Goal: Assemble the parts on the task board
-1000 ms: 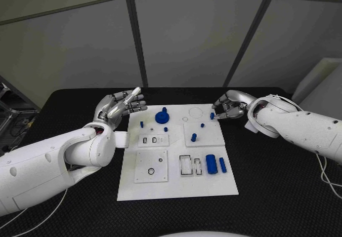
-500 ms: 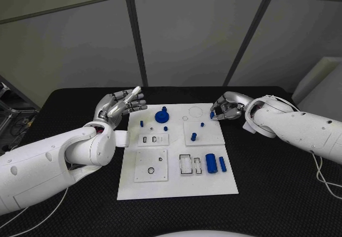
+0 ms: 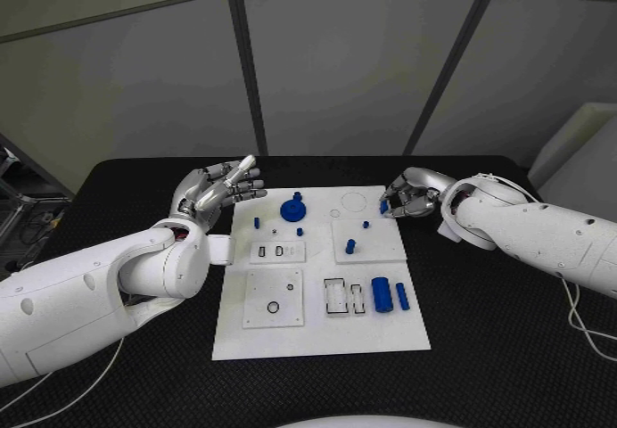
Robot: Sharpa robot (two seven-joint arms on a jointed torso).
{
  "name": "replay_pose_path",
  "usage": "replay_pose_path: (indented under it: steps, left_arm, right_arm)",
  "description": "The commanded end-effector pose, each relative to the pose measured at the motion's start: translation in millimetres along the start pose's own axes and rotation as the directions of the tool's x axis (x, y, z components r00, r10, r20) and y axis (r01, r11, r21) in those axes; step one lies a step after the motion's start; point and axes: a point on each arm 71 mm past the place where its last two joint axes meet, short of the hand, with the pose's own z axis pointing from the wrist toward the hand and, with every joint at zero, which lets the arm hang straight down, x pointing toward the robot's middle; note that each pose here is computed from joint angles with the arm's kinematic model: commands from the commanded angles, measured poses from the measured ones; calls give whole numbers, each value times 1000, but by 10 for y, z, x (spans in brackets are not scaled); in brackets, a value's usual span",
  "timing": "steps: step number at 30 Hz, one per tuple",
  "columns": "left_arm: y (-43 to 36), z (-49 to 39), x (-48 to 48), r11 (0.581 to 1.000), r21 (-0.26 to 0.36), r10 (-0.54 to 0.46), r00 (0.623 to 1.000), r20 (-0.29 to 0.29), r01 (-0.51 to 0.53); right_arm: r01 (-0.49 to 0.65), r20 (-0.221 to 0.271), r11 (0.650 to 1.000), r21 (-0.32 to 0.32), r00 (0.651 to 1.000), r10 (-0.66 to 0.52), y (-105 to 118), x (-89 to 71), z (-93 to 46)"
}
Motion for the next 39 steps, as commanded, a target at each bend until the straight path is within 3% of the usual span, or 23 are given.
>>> replay_pose_path:
  steps: [1,30,39]
  left_arm:
    - [-16,3,14,1000,12,-2,1000,-13,2]
    - [-16,3,18,1000,10,-3,1000,-16,3]
    - [-16,2,16,1000,9,-3,1000,-15,3]
  right_arm:
    - [5,-6,1000,2,1000,-5,0,2,8]
    - [3,7,1000,8,1000,-3,28,18,47]
    - [4,33,1000,7,999,-4,33,1,47]
